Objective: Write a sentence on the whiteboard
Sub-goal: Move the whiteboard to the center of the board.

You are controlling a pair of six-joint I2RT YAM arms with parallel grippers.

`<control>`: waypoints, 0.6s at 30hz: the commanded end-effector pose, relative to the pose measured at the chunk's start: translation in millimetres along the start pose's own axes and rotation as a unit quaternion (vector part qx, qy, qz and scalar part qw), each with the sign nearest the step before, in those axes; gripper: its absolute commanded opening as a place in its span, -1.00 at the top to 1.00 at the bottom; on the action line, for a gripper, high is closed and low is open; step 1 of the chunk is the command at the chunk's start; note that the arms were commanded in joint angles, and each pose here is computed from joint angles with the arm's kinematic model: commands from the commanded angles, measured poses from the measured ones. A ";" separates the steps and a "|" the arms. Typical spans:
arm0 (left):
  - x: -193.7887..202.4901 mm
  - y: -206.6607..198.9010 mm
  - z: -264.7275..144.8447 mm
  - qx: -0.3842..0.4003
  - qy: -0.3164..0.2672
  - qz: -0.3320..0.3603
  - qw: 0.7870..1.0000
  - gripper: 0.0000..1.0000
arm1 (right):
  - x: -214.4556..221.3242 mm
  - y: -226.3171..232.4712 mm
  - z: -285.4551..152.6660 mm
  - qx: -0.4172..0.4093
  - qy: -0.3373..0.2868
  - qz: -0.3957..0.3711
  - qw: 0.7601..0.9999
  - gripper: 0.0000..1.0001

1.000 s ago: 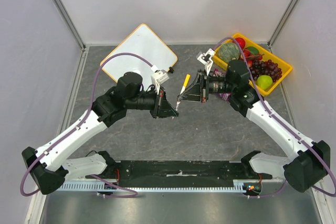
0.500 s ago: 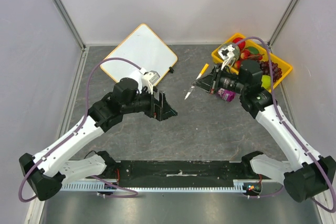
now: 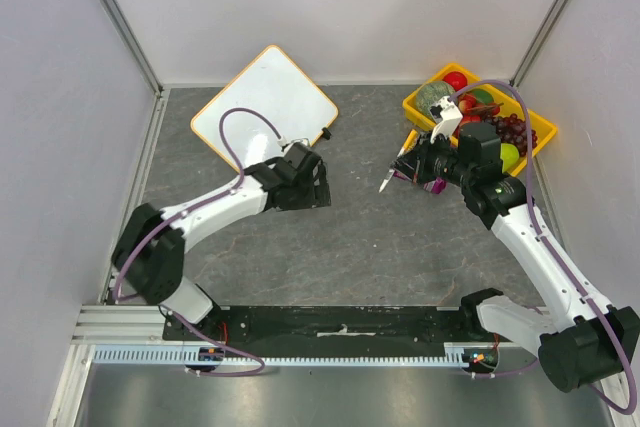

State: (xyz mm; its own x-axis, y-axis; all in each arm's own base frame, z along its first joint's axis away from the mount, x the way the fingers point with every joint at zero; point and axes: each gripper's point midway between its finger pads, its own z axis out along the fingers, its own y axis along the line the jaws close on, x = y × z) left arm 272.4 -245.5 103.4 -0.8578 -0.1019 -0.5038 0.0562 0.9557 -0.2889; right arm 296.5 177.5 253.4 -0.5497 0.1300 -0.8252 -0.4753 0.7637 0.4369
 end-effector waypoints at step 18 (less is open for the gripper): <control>-65.2 79.2 119.7 -0.217 -0.060 -0.106 0.969 -0.43 | 11.7 -12.7 -2.8 0.022 0.013 -0.029 0.999 1.00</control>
State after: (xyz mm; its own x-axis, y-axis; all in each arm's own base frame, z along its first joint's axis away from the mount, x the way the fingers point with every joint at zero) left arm 368.0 -207.7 20.2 -0.8110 -0.2563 -0.5259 -0.2762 0.9602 -0.0419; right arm 293.8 169.9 236.8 -0.5617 0.0803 -0.8234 -0.4646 0.7929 0.3943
